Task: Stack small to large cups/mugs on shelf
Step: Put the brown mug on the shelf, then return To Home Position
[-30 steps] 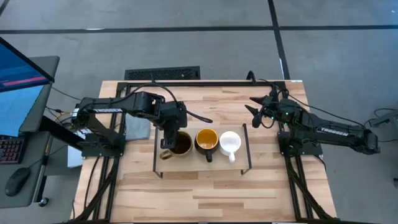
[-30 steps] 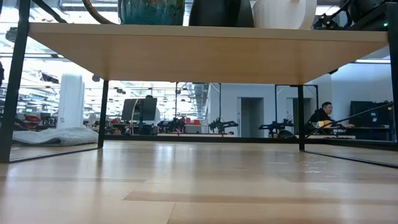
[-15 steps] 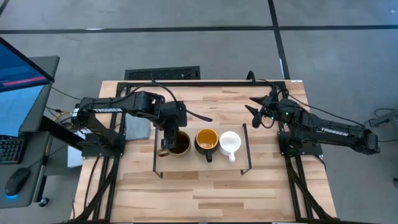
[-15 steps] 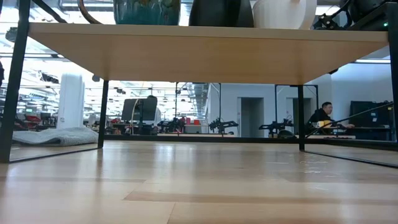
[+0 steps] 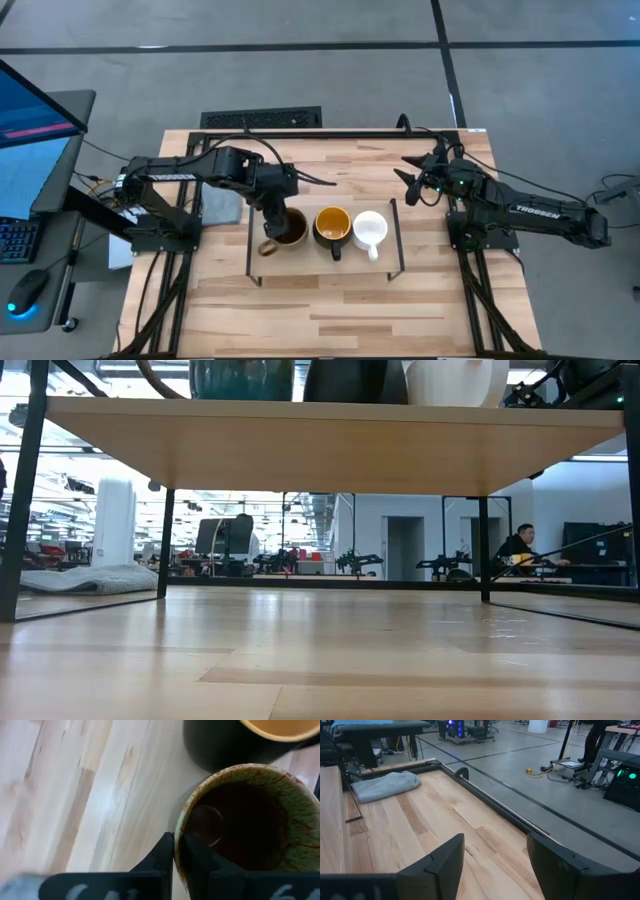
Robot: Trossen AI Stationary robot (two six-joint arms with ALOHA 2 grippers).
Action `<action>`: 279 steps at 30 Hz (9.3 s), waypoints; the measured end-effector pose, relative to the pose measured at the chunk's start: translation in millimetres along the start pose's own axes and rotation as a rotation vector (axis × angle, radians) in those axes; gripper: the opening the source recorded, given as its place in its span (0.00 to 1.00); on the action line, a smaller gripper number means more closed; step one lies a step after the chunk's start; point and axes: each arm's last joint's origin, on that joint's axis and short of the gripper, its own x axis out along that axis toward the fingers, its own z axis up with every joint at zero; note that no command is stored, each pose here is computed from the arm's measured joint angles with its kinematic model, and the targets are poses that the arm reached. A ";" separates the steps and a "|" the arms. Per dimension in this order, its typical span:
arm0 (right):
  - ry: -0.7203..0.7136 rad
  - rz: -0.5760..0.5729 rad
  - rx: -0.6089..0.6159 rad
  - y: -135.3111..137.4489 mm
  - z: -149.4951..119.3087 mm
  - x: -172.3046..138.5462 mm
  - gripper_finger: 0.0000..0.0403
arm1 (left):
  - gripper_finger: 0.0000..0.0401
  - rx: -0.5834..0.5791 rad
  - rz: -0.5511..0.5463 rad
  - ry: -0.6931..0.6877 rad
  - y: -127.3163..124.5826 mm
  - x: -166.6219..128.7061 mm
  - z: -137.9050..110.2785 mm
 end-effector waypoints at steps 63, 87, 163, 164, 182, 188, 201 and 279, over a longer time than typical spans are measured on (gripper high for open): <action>0.002 0.000 -0.055 0.0 -0.2 0.0 0.59 | 0.01 -0.640 0.187 0.032 -12.7 -10.4 -12.0; 0.001 0.001 -0.097 0.0 -0.1 0.0 0.59 | 0.09 -0.706 0.163 0.051 -18.8 -10.2 -14.7; -0.336 -0.051 -0.003 -6.9 32.6 -6.1 0.59 | 0.36 -0.063 0.670 -0.513 38.6 -117.6 -61.3; -0.335 -0.066 -0.001 -9.1 32.5 -5.8 0.59 | 0.36 -0.071 0.660 -0.540 42.1 -116.1 -67.7; -0.395 -0.205 0.082 -39.2 36.4 -6.9 0.59 | 0.36 -0.057 0.439 -0.971 112.5 -40.2 -154.8; -0.378 -0.174 0.046 -42.2 34.8 -6.3 0.59 | 0.36 -0.021 0.365 -1.035 126.6 -18.0 -160.5; -0.340 -0.190 0.000 -53.1 14.9 2.1 0.59 | 0.36 -0.139 0.456 -1.010 155.2 38.5 -178.0; -0.498 0.076 -0.048 -26.7 -34.5 -12.4 0.59 | 0.36 -0.281 0.546 -1.168 156.9 83.0 -240.7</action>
